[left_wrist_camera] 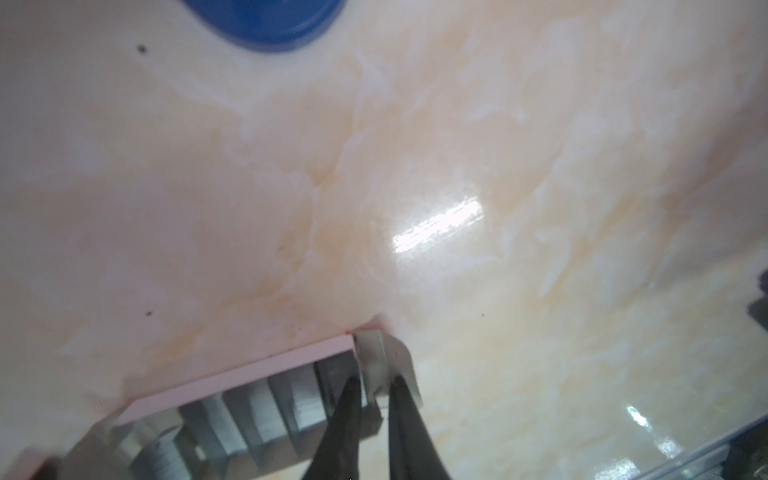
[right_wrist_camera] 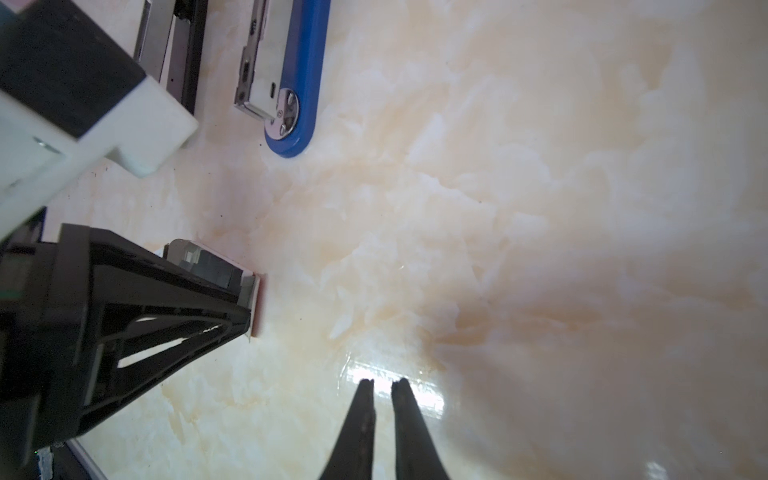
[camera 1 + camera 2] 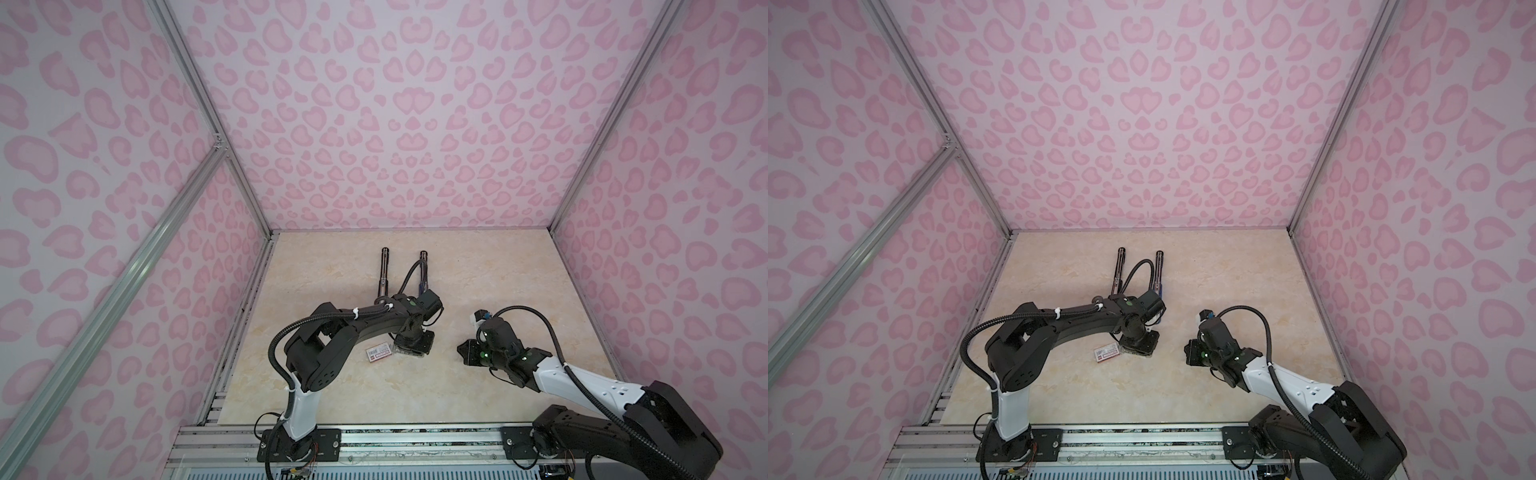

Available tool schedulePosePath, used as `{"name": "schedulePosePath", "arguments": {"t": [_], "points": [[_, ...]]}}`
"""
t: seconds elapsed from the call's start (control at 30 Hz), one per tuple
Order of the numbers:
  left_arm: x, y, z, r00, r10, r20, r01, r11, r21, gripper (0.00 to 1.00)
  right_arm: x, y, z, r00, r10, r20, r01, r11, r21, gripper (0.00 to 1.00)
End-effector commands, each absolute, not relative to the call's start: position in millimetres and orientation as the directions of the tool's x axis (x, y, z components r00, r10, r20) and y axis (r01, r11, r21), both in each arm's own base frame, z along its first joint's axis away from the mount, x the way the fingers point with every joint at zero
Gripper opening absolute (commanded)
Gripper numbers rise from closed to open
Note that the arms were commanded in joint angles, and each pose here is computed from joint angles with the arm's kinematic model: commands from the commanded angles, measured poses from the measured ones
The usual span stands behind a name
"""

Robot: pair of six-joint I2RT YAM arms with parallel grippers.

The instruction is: Load the staples into the stapler

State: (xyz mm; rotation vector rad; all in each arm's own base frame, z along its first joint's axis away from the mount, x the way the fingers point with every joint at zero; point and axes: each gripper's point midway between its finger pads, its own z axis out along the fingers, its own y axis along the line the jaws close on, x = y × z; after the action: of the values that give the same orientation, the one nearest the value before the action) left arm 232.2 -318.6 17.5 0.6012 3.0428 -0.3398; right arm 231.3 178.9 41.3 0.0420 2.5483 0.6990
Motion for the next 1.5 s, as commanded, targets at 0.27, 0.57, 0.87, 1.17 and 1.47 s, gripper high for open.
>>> {"name": "schedulePosePath", "arguments": {"t": [0.27, 0.57, 0.87, 1.17, 1.47], "points": [[241, -320, 26, -0.923, 0.374, -0.090, 0.384, 0.905, -0.182, 0.20, 234, 183, 42, -0.873, 0.160, -0.460, -0.107, 0.858, 0.503, 0.12], [242, -321, 27, -0.922, 0.375, -0.093, 0.386, 0.904, -0.183, 0.19, 234, 184, 41, -0.876, 0.160, -0.455, -0.108, 0.855, 0.507, 0.12], [242, -321, 18, -0.921, 0.382, -0.072, 0.389, 0.905, -0.171, 0.18, 233, 184, 43, -0.874, 0.158, -0.460, -0.113, 0.854, 0.508, 0.11], [242, -321, 18, -0.922, 0.381, -0.073, 0.388, 0.906, -0.169, 0.18, 233, 183, 43, -0.872, 0.163, -0.462, -0.110, 0.854, 0.508, 0.11], [246, -321, 20, -0.924, 0.372, -0.089, 0.382, 0.910, -0.160, 0.20, 232, 182, 43, -0.871, 0.163, -0.463, -0.111, 0.854, 0.508, 0.11]]}}
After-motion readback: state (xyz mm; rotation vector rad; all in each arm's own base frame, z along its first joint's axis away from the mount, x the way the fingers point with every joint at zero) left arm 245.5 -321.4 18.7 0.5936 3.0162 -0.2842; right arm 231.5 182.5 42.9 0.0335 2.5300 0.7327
